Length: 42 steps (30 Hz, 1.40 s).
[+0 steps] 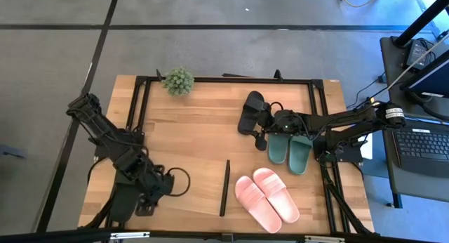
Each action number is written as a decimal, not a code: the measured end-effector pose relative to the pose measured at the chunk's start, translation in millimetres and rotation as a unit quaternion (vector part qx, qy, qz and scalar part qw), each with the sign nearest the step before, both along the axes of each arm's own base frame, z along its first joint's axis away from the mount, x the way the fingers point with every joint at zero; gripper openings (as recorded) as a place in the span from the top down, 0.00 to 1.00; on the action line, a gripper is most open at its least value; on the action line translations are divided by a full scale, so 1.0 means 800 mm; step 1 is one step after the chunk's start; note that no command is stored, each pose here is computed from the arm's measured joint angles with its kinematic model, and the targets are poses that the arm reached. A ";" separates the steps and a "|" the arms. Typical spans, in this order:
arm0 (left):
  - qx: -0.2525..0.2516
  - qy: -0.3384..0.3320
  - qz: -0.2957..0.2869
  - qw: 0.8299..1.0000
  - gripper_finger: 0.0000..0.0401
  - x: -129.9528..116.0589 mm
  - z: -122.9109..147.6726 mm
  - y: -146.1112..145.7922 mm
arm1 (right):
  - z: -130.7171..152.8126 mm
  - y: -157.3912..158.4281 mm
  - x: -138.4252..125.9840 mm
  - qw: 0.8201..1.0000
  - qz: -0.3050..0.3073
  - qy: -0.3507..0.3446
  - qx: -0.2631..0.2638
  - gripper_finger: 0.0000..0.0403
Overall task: Pick and place slides into the shelf
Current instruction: Put the black slipper on the shelf
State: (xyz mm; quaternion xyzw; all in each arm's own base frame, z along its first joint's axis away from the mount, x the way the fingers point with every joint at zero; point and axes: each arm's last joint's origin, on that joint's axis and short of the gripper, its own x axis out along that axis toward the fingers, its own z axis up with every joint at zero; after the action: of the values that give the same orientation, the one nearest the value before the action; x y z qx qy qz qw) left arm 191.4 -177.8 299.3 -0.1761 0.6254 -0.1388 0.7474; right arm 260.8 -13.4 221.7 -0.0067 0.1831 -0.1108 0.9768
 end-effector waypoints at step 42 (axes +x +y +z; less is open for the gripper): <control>0.228 -0.458 0.094 0.854 0.58 0.049 -0.014 0.299 | -0.005 -0.072 -0.014 0.965 -0.216 0.144 -0.018 0.37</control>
State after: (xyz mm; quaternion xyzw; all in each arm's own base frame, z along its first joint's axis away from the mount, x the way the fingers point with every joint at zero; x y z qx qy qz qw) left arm 230.8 61.1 287.8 0.0251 0.2064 0.0139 0.9780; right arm 249.6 -71.0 217.7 -0.0006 0.3168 -0.3207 0.8926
